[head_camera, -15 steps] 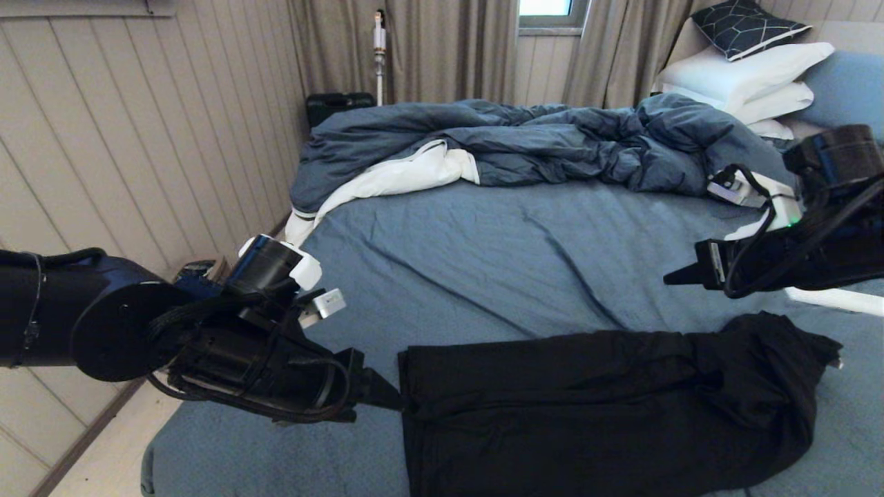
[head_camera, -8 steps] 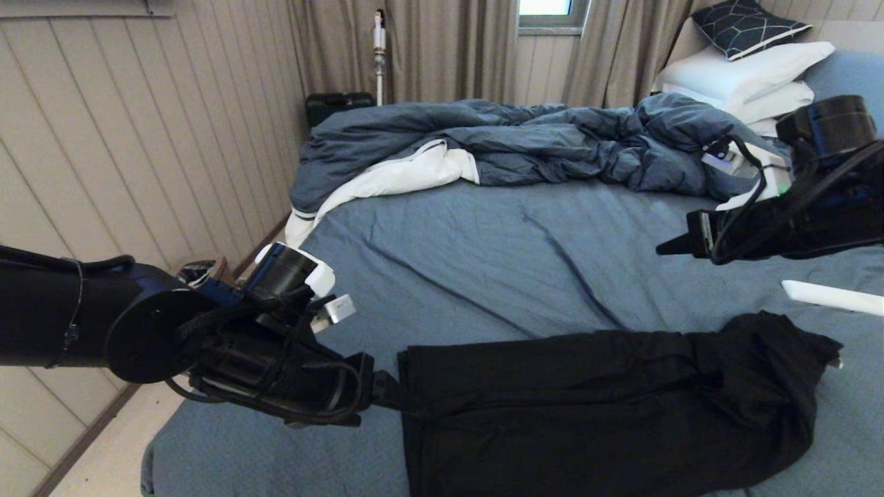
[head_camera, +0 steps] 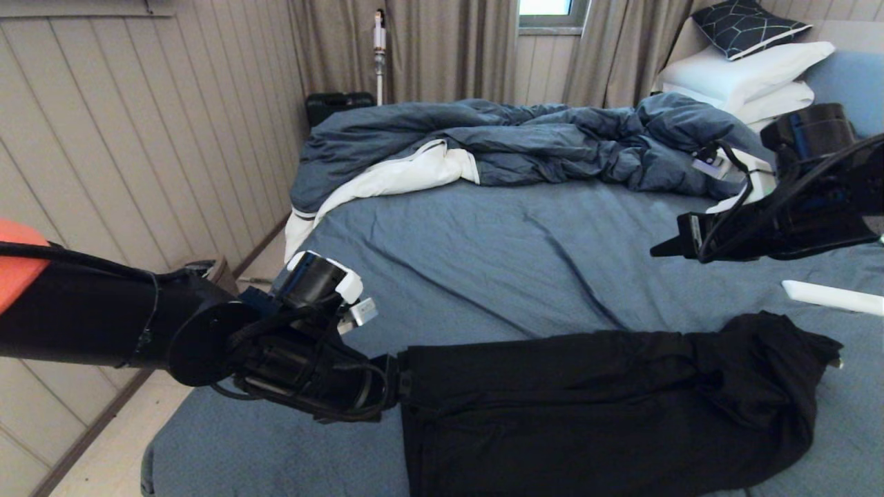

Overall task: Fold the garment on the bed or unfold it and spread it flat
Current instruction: Unford the black T-shirt

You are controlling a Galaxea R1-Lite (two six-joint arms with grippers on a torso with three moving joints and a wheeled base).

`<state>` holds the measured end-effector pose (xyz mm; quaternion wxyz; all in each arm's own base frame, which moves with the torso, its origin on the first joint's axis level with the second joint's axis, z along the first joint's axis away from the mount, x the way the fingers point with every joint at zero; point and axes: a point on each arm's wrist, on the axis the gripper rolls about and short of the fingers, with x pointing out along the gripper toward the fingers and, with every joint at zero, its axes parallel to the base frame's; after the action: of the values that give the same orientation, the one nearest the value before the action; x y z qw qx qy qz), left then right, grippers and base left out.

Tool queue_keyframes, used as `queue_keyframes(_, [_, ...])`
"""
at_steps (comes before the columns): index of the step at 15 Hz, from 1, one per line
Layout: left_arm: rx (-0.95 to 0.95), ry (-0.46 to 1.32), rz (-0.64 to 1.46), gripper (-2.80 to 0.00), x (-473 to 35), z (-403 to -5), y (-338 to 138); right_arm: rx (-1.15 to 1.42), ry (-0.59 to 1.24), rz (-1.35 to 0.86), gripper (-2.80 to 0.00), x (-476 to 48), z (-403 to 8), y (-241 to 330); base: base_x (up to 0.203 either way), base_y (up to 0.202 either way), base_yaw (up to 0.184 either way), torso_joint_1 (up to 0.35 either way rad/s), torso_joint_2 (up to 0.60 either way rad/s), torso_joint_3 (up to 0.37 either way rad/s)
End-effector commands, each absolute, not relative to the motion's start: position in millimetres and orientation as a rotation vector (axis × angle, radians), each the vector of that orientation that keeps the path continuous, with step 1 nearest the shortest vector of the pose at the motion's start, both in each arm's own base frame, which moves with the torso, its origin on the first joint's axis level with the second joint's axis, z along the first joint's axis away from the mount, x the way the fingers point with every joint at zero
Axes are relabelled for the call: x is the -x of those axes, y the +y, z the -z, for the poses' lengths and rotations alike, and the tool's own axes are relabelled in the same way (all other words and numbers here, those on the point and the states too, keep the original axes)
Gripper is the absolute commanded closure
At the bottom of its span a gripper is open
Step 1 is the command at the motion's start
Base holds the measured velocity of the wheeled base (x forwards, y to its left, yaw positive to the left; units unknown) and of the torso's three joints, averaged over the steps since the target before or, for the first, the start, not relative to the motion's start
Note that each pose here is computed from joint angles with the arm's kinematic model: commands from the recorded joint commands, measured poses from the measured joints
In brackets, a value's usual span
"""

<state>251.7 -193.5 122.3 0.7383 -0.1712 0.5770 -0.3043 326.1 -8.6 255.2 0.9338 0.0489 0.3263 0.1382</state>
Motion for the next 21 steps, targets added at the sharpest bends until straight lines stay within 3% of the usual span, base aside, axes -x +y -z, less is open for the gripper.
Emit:
queue_keyframes(1, [0.371, 1.288, 0.666, -2.8, -257, -112, -201, -0.102, 0.677, -0.285, 0.0, -328, -253, -9, 0.0, 0.0, 0.0, 0.0, 0.0, 0.0])
queue_keyframes(7, [0.343, 1.241, 0.637, -2.8, -275, -81, -219, -0.102, 0.674, -0.283, 0.0, -329, -253, -9, 0.0, 0.0, 0.0, 0.0, 0.0, 0.0])
queue_keyframes(11, [0.319, 1.243, 0.678, -2.8, -268, -81, -234, -0.102, 0.681, -0.282, 0.0, -332, -250, -10, 0.0, 0.0, 0.0, 0.0, 0.0, 0.0])
queue_keyframes(12, [0.314, 1.241, 0.687, 0.0, -267, -82, -237, -0.102, 0.681, -0.282, 0.0, -332, -250, -10, 0.0, 0.0, 0.0, 0.0, 0.0, 0.0])
queue_keyframes(21, [0.337, 1.192, 0.696, 0.0, -262, -102, -230, -0.102, 0.685, -0.281, 0.0, -334, -248, -11, 0.0, 0.0, 0.0, 0.0, 0.0, 0.0])
